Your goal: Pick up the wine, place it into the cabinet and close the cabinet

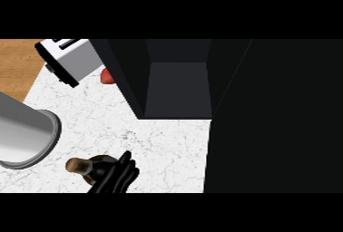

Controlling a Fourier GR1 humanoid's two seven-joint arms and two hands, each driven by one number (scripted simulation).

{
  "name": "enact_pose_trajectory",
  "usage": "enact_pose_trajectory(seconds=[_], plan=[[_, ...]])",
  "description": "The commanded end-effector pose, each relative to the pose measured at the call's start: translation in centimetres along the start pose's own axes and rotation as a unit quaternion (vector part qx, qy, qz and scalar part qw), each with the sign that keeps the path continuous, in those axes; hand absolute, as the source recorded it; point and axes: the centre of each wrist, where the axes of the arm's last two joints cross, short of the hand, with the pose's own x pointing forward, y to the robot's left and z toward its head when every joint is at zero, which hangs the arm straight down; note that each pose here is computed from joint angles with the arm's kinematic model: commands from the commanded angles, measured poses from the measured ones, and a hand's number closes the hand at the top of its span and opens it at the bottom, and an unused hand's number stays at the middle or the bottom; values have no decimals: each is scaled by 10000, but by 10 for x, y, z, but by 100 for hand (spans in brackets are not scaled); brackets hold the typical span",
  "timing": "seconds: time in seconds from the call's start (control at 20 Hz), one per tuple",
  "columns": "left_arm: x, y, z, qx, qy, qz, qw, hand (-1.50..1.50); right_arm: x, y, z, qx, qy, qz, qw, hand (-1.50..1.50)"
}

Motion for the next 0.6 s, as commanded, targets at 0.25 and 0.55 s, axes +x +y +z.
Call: enact_pose_trajectory(seconds=[0.25,0.55], plan=[[43,25,35,422,-896,-427,9942,-150,39,5,21,91,-345,-74,9993,-150],[41,40,34,685,-817,-696,9919,-150,43,5,22,74,-402,-127,9991,-150]])
